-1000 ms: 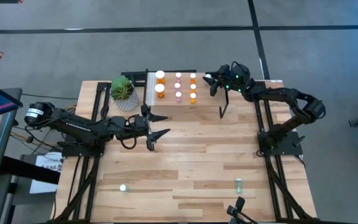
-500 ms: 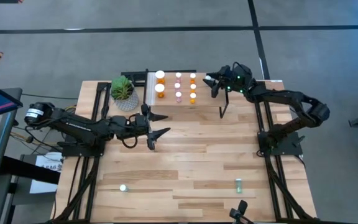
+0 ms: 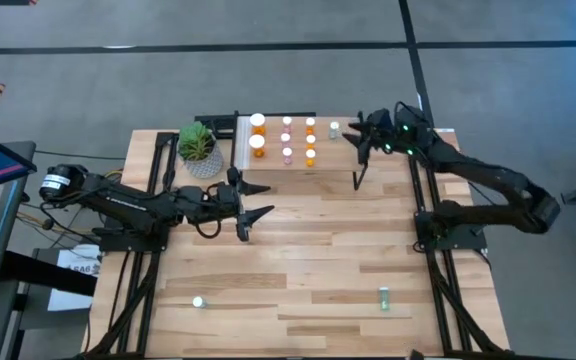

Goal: Pick and place medicine bottles onto shelf by color
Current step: Put the right blue pill bottle aligned with the other blue pill bottle on the shelf

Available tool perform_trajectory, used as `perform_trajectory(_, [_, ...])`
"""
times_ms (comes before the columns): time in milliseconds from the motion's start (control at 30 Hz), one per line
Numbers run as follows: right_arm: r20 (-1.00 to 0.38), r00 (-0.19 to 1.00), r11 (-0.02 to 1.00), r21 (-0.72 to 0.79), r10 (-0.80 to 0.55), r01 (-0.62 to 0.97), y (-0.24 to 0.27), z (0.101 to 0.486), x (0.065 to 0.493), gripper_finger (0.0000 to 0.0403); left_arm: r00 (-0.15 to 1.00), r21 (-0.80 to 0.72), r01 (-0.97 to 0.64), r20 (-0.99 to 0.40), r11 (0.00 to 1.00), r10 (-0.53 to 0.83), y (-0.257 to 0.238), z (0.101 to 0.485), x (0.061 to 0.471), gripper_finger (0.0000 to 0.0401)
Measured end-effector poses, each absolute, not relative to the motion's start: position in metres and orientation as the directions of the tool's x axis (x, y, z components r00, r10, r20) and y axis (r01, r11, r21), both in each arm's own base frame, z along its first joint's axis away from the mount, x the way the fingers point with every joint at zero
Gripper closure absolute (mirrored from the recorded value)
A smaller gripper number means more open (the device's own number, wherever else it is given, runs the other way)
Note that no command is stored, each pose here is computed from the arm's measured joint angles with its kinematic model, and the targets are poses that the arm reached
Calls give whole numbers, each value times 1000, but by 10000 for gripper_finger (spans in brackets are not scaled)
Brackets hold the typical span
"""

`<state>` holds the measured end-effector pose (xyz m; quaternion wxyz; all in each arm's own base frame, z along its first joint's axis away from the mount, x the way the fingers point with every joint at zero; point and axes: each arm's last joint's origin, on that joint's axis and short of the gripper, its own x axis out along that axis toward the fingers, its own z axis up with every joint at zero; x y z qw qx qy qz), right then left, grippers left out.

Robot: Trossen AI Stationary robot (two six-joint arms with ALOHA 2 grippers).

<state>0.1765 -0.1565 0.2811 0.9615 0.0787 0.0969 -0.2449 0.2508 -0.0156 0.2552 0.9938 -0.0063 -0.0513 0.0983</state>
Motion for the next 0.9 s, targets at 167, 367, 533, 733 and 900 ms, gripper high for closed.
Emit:
perform_trajectory(167, [-240, 903, 911, 125, -356, 392, -108, 301, 157, 188, 976, -54, -185, 106, 981, 190, -16, 256, 251, 168])
perform_trajectory(367, [-220, 962, 940, 260, -163, 219, -50, 315, 136, 193, 970, -26, -215, 110, 976, 216, -34, 266, 252, 168])
perform_trajectory(533, [-331, 937, 902, 362, -111, 235, -11, 305, 132, 195, 974, -6, -168, 155, 986, 167, -55, 283, 252, 168])
perform_trajectory(733, [-464, 879, 874, 376, -110, 308, 30, 289, 135, 195, 986, -30, -83, 145, 996, 86, -77, 285, 248, 168])
perform_trajectory(900, [-526, 850, 853, 431, -28, 295, 63, 276, 145, 195, 987, -56, -111, 111, 992, 116, -92, 282, 242, 168])
